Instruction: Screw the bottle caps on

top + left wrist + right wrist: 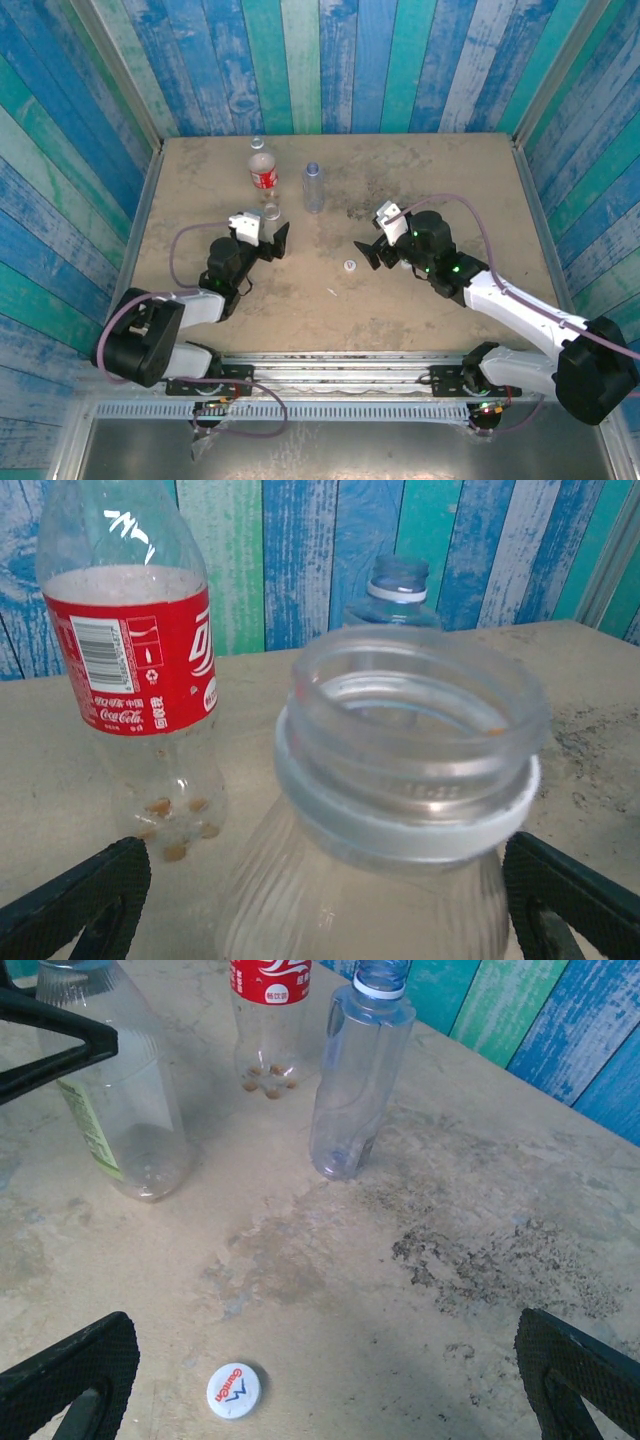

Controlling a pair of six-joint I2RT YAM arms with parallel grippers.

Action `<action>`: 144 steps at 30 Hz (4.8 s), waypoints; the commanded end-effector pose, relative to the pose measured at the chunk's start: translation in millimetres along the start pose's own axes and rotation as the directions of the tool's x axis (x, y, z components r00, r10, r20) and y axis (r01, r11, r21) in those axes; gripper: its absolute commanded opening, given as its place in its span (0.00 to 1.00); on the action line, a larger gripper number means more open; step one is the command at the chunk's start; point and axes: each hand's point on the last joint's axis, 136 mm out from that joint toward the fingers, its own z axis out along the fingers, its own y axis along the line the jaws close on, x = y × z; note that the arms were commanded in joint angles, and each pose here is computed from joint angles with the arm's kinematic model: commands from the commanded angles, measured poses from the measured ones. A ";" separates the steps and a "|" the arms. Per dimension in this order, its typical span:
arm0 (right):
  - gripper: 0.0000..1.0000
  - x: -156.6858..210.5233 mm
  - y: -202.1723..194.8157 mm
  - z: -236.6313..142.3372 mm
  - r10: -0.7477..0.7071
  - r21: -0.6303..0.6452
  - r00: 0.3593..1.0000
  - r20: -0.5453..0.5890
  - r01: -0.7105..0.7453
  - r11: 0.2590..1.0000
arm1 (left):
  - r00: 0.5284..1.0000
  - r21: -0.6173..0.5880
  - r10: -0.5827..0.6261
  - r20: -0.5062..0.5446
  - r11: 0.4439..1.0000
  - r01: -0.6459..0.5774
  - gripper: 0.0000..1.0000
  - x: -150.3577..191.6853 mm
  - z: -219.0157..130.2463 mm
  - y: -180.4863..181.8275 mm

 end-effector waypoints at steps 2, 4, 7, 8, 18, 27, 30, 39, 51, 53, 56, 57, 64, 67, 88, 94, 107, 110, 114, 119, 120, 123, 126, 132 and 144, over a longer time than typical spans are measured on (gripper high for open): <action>1.00 -12.0 -1.6 -4.1 -0.008 0.011 0.999 0.035 0.007 1.000 | 1.000 -0.005 -0.009 0.016 1.000 0.009 0.94 0.8 9.1 -0.9; 1.00 -11.4 -2.4 -4.3 -0.005 0.015 0.999 0.033 0.004 1.000 | 1.000 0.015 -0.005 0.007 1.000 0.005 0.97 4.0 12.0 -4.3; 1.00 -13.0 -3.6 -5.9 0.002 0.023 0.999 0.038 -0.003 1.000 | 1.000 0.040 0.003 -0.006 0.999 -0.003 1.00 8.1 16.0 -9.6; 1.00 -13.3 -4.2 -6.4 0.003 0.024 0.999 0.040 -0.004 1.000 | 1.000 0.045 0.007 -0.008 0.999 -0.007 0.98 8.9 17.1 -10.5; 1.00 -15.4 -7.3 -10.4 0.022 0.044 0.999 0.044 -0.024 0.999 | 0.999 0.092 0.037 -0.013 0.995 -0.036 0.69 10.5 16.5 -19.2; 1.00 -7.5 -54.8 -26.4 0.203 0.315 0.976 0.077 -0.217 0.924 | 0.997 0.281 0.082 -0.015 0.957 -0.075 0.62 2.0 17.3 -53.0; 1.00 1.4 -61.0 -31.6 0.244 0.361 0.968 0.054 -0.246 0.899 | 0.994 0.362 0.109 -0.009 0.927 -0.098 0.62 -3.5 21.6 -69.7; 1.00 21.8 -68.1 -57.9 0.334 0.437 0.943 0.007 -0.303 0.847 | 0.986 0.607 0.165 0.006 0.783 -0.135 0.62 -9.3 17.8 -142.4; 1.00 62.2 -97.1 -100.7 0.499 0.519 0.859 0.117 -0.481 0.707 | 0.985 0.801 0.161 0.060 0.581 -0.144 0.63 -10.9 -26.5 -240.0; 1.00 72.2 -99.8 -103.4 0.533 0.523 0.840 0.100 -0.500 0.690 | 0.986 0.821 0.156 0.058 0.555 -0.136 0.63 -7.7 -25.1 -254.4; 1.00 81.6 -100.0 -106.1 0.553 0.534 0.829 0.083 -0.506 0.678 | 0.991 0.842 0.117 0.062 0.527 -0.115 0.63 -4.9 -22.9 -269.9; 1.00 81.5 -99.3 -107.4 0.553 0.532 0.829 0.082 -0.506 0.679 | 0.992 0.843 0.110 0.067 0.526 -0.115 0.62 -3.4 -21.0 -272.4; 1.00 80.4 -98.7 -113.0 0.551 0.533 0.830 0.088 -0.506 0.678 | 0.989 0.821 0.134 0.069 0.555 -0.133 0.62 15.9 -2.9 -272.4; 1.00 80.3 -98.2 -111.4 0.555 0.529 0.827 0.087 -0.511 0.678 | 0.981 0.806 0.182 0.061 0.570 -0.156 0.62 26.8 5.5 -270.0; 1.00 87.4 -96.4 -104.3 0.566 0.532 0.823 0.047 -0.500 0.683 | 0.975 0.822 0.222 -0.022 0.559 -0.109 0.69 47.4 28.9 -238.0; 1.00 88.5 -93.4 -97.4 0.567 0.517 0.824 0.011 -0.490 0.702 | 0.973 0.806 0.228 -0.026 0.581 -0.114 0.76 54.2 33.2 -234.4; 1.00 87.3 -92.8 -96.3 0.572 0.511 0.820 0.015 -0.498 0.700 | 0.981 0.780 0.192 0.012 0.612 -0.129 0.95 46.5 37.7 -231.3; 1.00 87.8 -93.0 -95.4 0.576 0.512 0.817 0.013 -0.501 0.698 | 0.985 0.769 0.167 0.038 0.625 -0.136 0.98 38.9 35.5 -229.5; 1.00 89.2 -92.4 -92.3 0.581 0.509 0.814 0.006 -0.502 0.699 | 0.991 0.755 0.112 0.069 0.644 -0.126 0.94 30.0 32.1 -226.7; 1.00 87.9 -91.5 -88.8 0.594 0.499 0.805 0.005 -0.517 0.696 | 0.992 0.730 0.053 0.112 0.674 -0.119 0.94 18.0 27.3 -220.5; 1.00 87.8 -91.3 -88.4 0.596 0.498 0.803 0.005 -0.519 0.695 | 0.992 0.729 0.050 0.112 0.675 -0.116 0.94 17.8 26.9 -220.1; 1.00 87.1 -91.1 -88.3 0.600 0.495 0.800 0.007 -0.524 0.693 | 0.994 0.730 0.041 0.101 0.675 -0.103 0.95 20.0 26.5 -220.2; 1.00 86.5 -90.8 -89.8 0.603 0.494 0.797 0.014 -0.530 0.689 | 0.995 0.736 0.042 0.091 0.670 -0.096 0.99 24.0 26.4 -220.8; 1.00 85.5 -91.0 -93.8 0.603 0.496 0.797 0.027 -0.535 0.684 | 0.996 0.752 0.044 0.076 0.654 -0.086 0.99 29.4 29.7 -224.8; 1.00 85.2 -92.8 -99.8 0.604 0.512 0.796 0.035 -0.533 0.674 | 0.997 0.763 0.041 0.072 0.641 -0.081 0.72 32.5 34.3 -227.9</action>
